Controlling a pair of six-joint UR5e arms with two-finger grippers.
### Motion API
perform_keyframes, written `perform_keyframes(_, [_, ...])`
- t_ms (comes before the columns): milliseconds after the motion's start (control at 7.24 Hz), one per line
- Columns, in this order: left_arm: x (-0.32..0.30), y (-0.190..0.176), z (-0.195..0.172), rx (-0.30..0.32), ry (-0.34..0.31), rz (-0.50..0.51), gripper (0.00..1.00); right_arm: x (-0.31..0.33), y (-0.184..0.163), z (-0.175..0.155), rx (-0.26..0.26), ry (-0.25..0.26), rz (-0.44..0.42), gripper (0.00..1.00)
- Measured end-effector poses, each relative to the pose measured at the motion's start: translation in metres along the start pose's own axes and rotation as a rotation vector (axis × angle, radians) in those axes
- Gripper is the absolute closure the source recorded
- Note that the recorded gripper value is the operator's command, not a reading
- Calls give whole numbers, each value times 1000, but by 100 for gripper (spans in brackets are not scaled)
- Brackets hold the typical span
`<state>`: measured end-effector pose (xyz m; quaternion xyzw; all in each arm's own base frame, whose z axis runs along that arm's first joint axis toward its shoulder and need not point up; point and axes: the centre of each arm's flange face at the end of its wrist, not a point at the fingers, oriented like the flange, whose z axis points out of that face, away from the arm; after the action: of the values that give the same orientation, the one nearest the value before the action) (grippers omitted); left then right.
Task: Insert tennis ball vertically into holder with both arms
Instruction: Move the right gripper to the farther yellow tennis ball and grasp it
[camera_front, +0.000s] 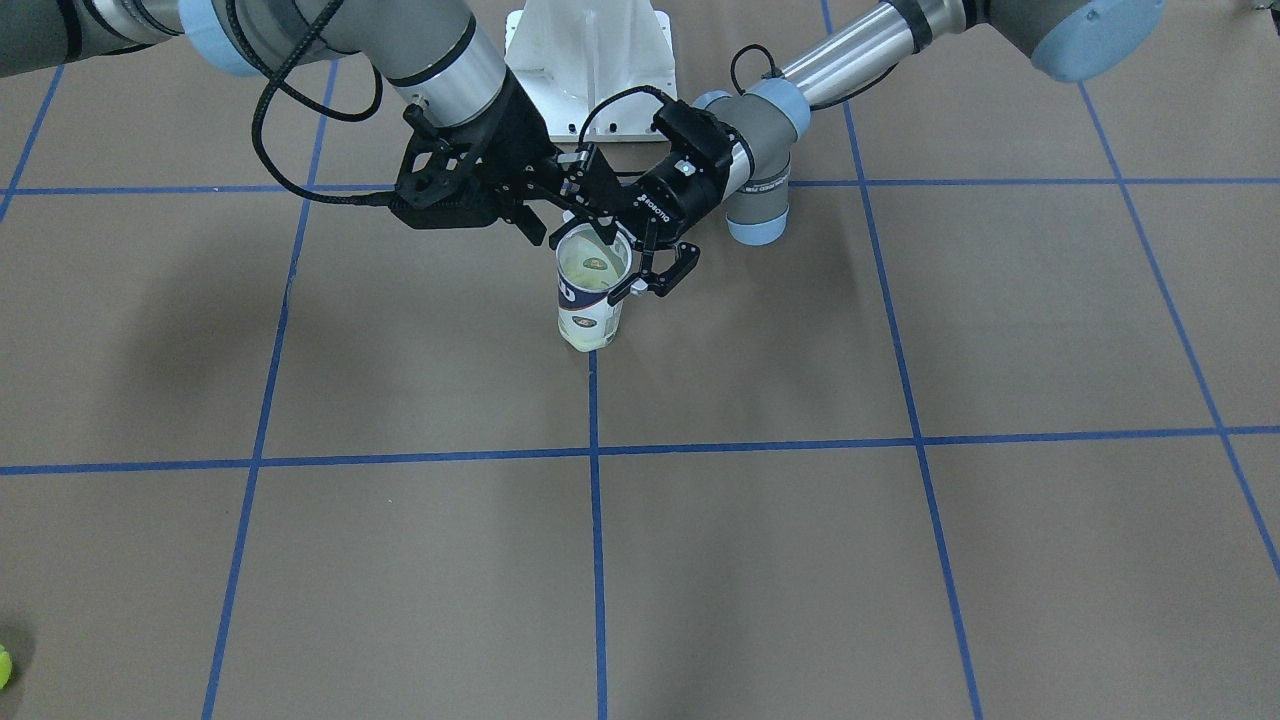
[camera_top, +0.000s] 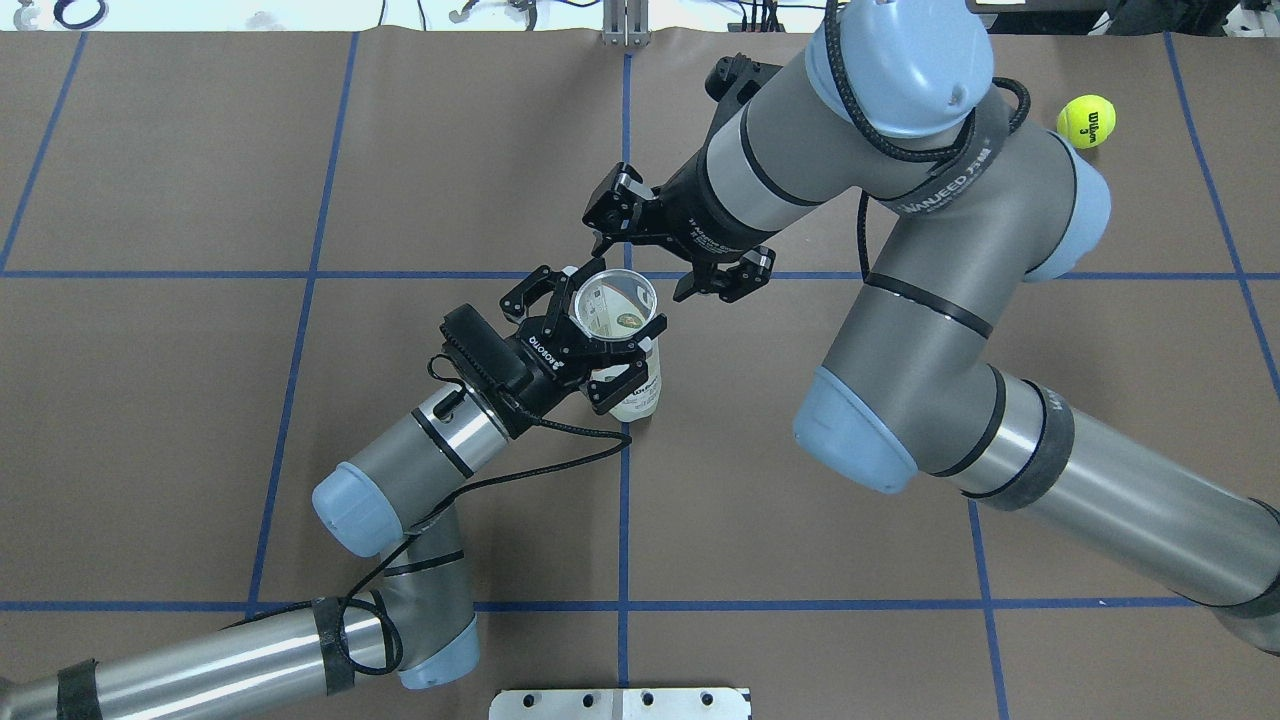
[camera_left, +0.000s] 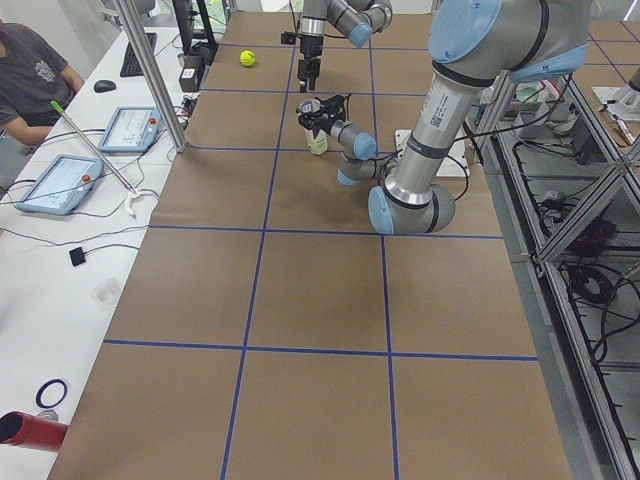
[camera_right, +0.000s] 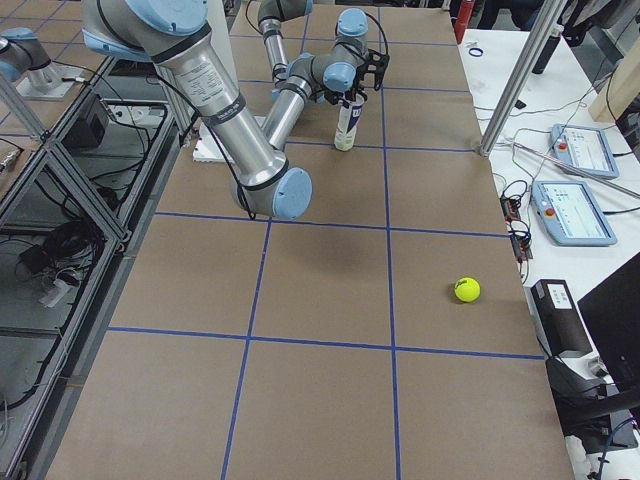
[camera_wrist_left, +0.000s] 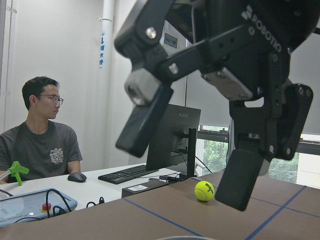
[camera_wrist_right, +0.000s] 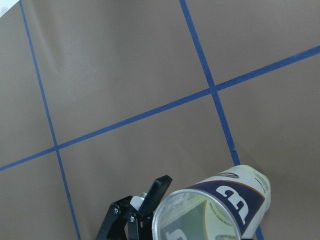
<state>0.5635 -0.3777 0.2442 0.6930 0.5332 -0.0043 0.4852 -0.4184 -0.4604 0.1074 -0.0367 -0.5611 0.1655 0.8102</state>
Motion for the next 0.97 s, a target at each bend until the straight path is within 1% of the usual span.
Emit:
perform_keyframes(138, [0, 0, 0, -1, 0, 0, 13, 23, -15, -11, 20, 24, 4, 11])
perform_keyframes(276, [-1, 1, -1, -2, -1, 1, 14, 50, -35, -21, 37, 51, -12, 12])
perform_keyframes(552, [-1, 1, -1, -2, -2, 2, 16, 113, -90, -41, 70, 120, -80, 12])
perform_keyframes(690, [-1, 1, -1, -2, -2, 1, 16, 148, -124, -51, 88, 167, -128, 12])
perform_keyframes(828, [-1, 1, -1, -1, -2, 1, 16, 185, -165, -56, 106, 226, -171, 12])
perform_keyframes(966, [-1, 0, -1, 0, -2, 0, 16, 224, -214, -57, 119, 294, -202, 12])
